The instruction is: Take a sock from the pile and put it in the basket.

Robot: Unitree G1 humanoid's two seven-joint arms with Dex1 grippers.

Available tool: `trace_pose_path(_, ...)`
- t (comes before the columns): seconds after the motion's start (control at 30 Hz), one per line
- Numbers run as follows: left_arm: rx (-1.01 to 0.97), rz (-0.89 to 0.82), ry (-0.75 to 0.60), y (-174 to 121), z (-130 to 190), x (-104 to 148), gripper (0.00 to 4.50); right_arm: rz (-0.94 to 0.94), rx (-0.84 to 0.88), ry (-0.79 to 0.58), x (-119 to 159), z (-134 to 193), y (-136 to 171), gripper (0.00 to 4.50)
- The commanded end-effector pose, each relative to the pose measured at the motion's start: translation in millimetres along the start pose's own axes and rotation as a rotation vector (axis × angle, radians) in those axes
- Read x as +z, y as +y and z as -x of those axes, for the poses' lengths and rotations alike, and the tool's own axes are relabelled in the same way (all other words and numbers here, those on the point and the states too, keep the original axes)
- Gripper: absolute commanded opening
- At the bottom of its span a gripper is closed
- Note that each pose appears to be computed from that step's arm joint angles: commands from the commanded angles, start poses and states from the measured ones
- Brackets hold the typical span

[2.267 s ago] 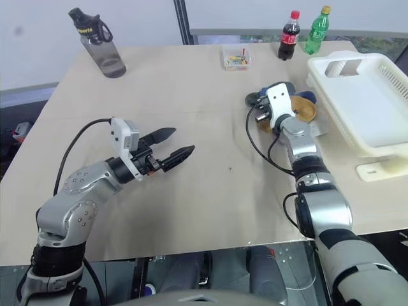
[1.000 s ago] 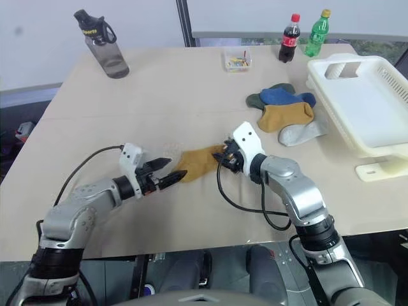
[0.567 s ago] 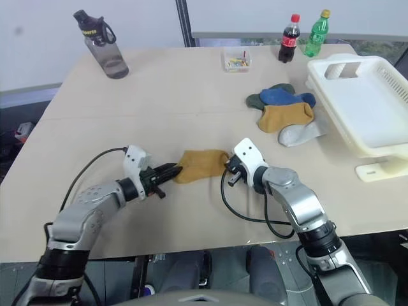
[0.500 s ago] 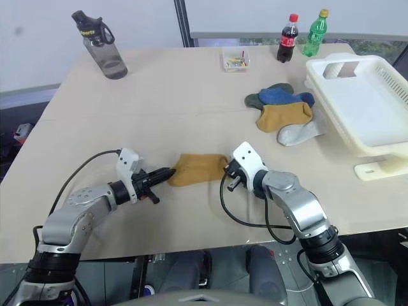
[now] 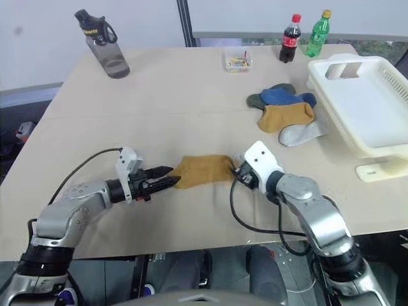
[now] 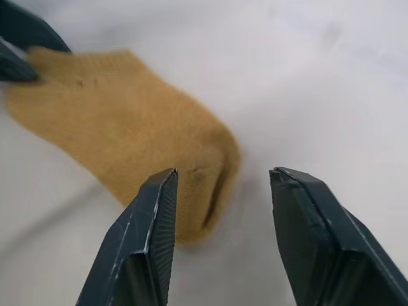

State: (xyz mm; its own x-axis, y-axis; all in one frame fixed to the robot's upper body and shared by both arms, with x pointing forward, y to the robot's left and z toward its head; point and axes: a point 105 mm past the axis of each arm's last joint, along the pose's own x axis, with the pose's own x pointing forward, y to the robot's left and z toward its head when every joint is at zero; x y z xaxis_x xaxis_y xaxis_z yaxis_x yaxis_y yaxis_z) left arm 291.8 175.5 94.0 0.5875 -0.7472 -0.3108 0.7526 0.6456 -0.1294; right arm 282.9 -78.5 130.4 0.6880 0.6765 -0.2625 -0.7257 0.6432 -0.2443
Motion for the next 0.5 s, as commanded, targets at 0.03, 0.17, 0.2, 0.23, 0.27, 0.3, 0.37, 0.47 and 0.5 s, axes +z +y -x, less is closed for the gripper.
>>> trace_pose_path(0.03,0.013,-0.038,0.062,-0.8,-9.9,-9.8,2.44,0.09,0.047,-0.108,21.8,29.4,5.9,2.46)
trace_pose_path(0.17,-0.002,-0.018,0.046,-3.0,-15.7,-9.8,1.02,0.143,0.09,-0.125,22.0,52.7,12.5,2.46)
trace_pose_path(0.2,-0.005,-0.015,0.04,-3.0,-16.3,-8.7,0.48,0.151,0.094,-0.123,21.2,56.4,13.4,2.46)
trace_pose_path(0.23,-0.004,-0.012,0.037,-2.5,-16.4,-7.9,0.07,0.156,0.098,-0.122,20.8,59.4,14.1,2.46)
trace_pose_path(0.27,-0.002,-0.007,0.029,-0.7,-15.5,-5.8,0.02,0.158,0.099,-0.122,20.6,62.4,14.6,2.46)
trace_pose_path(0.3,0.001,-0.002,0.024,1.6,-14.0,-3.9,0.02,0.15,0.1,-0.119,19.8,65.0,14.8,2.46)
trace_pose_path(0.37,0.003,0.003,0.013,5.9,-9.5,0.2,0.02,0.127,0.103,-0.12,19.4,68.9,14.9,2.46)
trace_pose_path(0.47,0.007,-0.008,0.01,12.6,-0.2,4.2,0.0,0.099,0.09,-0.144,21.8,72.4,14.0,3.13)
trace_pose_path(0.5,0.007,-0.011,0.011,14.3,2.6,5.4,0.0,0.097,0.083,-0.153,23.2,73.4,13.5,3.56)
